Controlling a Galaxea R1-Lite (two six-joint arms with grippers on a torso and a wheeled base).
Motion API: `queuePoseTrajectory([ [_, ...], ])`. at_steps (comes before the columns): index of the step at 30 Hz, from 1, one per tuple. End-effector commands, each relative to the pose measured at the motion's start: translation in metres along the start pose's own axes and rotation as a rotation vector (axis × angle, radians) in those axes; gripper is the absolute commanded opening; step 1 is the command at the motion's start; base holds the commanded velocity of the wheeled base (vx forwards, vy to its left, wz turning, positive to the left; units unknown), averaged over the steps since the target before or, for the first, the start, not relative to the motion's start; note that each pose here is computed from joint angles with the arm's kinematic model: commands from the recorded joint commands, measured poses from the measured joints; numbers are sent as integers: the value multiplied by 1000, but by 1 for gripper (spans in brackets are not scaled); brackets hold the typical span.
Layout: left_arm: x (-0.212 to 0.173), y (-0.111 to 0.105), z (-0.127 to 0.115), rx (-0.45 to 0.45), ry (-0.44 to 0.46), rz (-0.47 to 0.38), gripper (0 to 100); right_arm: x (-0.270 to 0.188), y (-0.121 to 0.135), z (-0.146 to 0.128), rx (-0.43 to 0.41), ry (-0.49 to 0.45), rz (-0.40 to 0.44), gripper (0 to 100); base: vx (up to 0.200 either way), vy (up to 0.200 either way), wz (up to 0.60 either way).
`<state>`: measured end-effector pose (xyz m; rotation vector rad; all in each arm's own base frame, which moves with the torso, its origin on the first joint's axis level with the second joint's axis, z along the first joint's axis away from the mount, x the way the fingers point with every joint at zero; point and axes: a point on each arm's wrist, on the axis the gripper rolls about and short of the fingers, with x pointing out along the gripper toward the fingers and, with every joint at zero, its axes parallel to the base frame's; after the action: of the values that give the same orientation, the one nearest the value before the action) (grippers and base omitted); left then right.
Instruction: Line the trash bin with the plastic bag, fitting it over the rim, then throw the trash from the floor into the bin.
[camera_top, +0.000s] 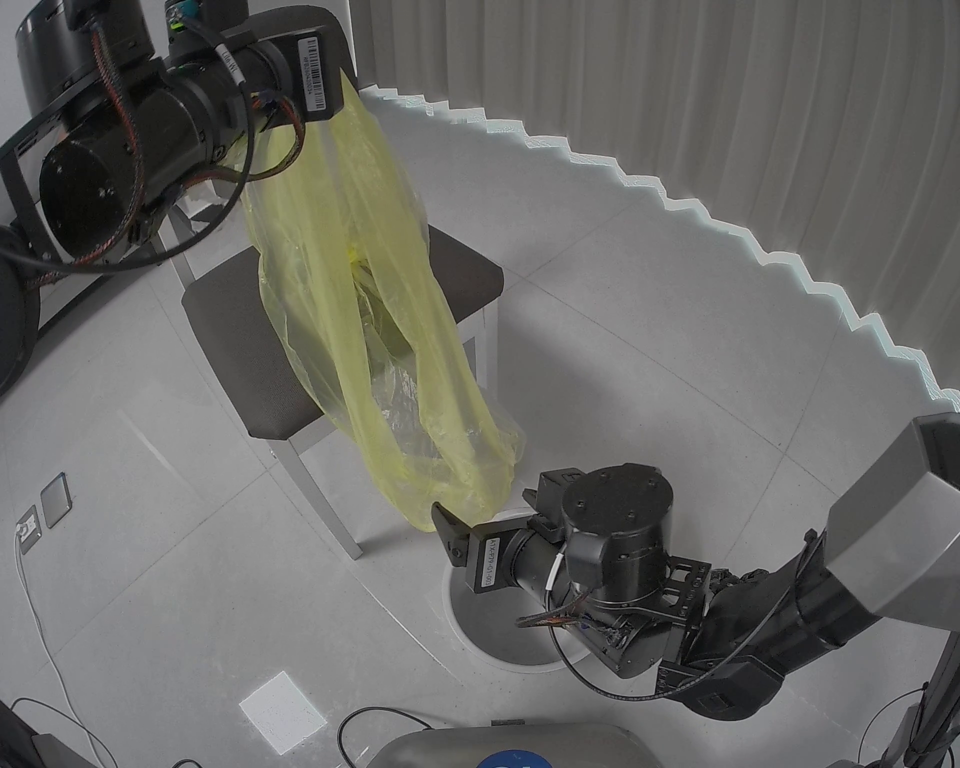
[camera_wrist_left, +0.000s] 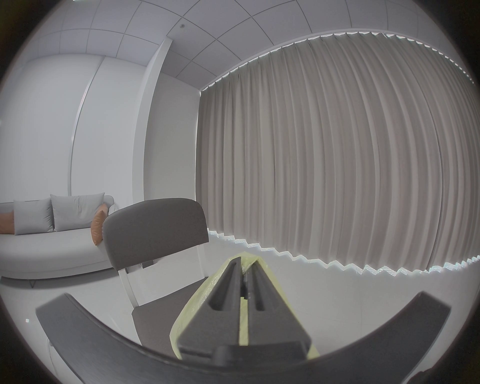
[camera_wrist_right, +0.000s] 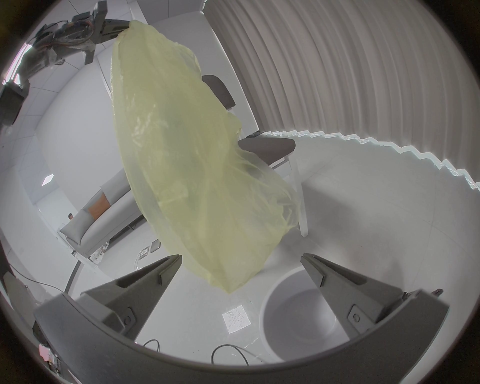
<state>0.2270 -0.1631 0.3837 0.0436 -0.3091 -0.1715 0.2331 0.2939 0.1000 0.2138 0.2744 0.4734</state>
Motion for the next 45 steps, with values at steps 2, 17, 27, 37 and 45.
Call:
queuePoseTrajectory([
  [2,0,-1,-1,0,2,-3,0,2,-2,-2,-1,2,-11,0,0,0,0],
  [17,-8,3,-5,1,18,-5,0,-1,-15,1,1,4,-48,0,0,0,0],
  [27,-39,14,-13,-20,64,-20,0,-53,-28,24,-8,-8,-32,0,0,0,0],
  [37,-67,21,-35,12,136,-50,0,-99,-53,23,-72,24,-57,0,0,0,0],
  [45,-78,17,-46,-21,183,-84,0,-127,-74,20,-113,98,-118,0,0,0,0],
])
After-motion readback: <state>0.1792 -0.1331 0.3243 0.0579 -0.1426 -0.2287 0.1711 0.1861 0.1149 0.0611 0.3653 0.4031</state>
